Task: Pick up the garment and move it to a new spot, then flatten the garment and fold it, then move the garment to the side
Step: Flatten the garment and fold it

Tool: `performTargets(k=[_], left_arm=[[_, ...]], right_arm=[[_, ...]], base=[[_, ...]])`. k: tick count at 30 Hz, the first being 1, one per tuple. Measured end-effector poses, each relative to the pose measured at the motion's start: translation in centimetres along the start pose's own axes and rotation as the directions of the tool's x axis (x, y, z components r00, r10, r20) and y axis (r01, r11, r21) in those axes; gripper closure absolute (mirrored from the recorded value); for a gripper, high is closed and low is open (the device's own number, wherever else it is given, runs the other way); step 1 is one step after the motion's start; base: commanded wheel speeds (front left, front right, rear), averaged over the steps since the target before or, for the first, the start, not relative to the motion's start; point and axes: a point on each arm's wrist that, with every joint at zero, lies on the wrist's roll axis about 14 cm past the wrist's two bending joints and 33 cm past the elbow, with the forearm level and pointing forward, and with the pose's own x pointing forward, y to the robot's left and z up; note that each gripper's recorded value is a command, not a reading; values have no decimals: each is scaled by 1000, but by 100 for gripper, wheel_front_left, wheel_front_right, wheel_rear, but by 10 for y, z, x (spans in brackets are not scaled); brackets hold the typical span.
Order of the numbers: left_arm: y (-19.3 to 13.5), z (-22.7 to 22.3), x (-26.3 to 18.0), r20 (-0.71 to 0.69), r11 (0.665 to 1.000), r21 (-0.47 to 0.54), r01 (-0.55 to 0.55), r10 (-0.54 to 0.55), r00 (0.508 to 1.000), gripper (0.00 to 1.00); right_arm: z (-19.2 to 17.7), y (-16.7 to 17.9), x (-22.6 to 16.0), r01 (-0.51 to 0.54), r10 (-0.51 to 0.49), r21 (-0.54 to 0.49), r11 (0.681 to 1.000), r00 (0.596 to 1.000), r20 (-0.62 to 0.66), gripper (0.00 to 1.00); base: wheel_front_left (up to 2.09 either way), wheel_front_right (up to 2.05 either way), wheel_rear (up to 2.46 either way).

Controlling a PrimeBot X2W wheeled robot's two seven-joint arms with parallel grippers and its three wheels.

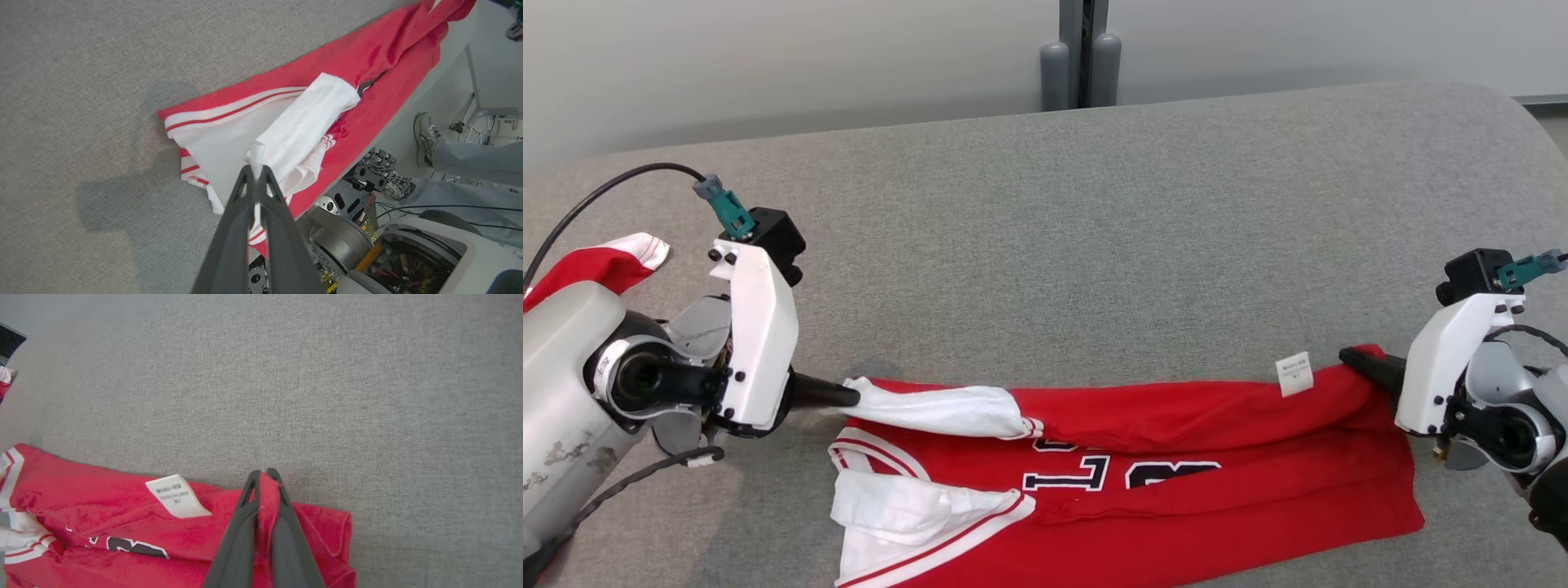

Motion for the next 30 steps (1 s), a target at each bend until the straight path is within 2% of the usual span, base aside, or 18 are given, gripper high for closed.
performTargets(k=[6,14,18,30], left_arm=[[-6,-13,1,-43,1000,-15,8,-9,999,100],[-9,-22,2,-76,999,-34,21,-24,997,100],[-11,-24,4,-90,999,-38,34,-38,995,100],[-23,-41,6,-148,993,-80,86,-97,984,100]], right_arm=[[-8,6,-4,-29,28,-4,1000,991,-128,100],[-15,0,-15,-27,14,-47,999,969,-247,100],[-17,6,-15,-58,45,-40,998,959,-281,100],[-17,-13,-20,-8,-26,-100,995,941,-338,100]], base=[[0,0,0],[0,0,0],[0,0,0],[0,0,0]])
